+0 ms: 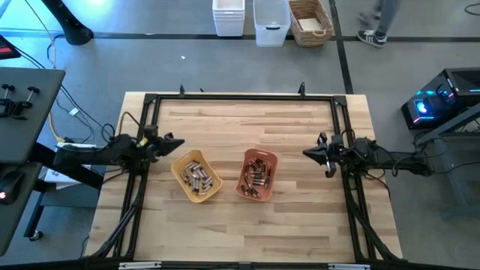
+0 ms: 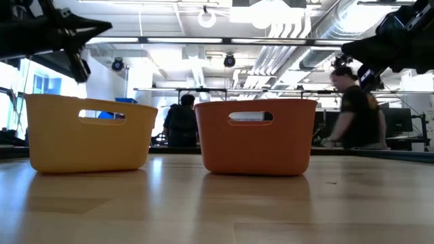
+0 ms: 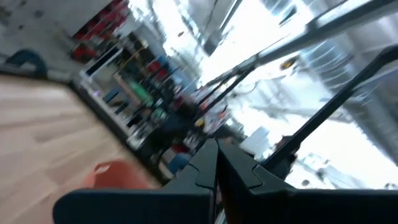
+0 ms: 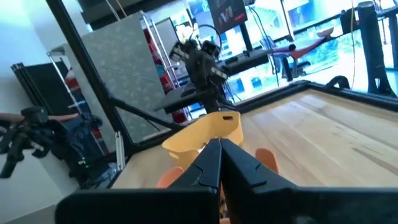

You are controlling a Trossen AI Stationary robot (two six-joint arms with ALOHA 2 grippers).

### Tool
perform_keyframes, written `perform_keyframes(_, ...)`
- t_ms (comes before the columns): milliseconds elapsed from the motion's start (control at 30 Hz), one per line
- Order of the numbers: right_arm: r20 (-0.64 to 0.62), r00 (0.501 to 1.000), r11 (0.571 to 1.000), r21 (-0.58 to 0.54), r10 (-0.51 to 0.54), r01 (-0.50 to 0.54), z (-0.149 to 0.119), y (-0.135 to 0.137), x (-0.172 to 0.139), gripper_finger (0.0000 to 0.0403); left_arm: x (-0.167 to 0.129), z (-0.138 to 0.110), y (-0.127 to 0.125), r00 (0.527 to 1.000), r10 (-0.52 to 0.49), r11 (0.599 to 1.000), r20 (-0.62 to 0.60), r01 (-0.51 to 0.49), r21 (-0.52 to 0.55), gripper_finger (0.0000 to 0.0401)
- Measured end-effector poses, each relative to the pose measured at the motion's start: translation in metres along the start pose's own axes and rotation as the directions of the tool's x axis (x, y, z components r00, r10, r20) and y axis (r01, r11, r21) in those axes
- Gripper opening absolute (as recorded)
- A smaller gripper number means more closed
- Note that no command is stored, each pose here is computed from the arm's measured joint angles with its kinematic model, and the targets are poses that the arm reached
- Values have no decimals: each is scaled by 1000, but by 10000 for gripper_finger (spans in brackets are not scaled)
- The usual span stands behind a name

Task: Sort batteries
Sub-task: Return to Home Position

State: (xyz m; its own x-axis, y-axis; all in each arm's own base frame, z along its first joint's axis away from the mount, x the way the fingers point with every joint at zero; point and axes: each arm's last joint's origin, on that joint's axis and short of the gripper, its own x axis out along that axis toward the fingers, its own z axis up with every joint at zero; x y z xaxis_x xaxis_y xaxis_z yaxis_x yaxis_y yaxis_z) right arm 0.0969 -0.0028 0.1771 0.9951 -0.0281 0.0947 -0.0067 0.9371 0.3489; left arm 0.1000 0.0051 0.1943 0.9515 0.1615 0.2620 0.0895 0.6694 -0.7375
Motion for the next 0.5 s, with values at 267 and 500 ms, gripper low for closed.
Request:
perform_keyframes(267, -37, 999, 1000, 0, -14, 14, -3, -1, 0, 0, -7, 13, -6, 990, -68, 998, 127, 68, -2, 0)
perform_keyframes(500, -67, 997, 1000, -1, -24, 24, -6, -2, 0, 0, -8, 9, -6, 993, -74, 997, 94, 75, -10, 0)
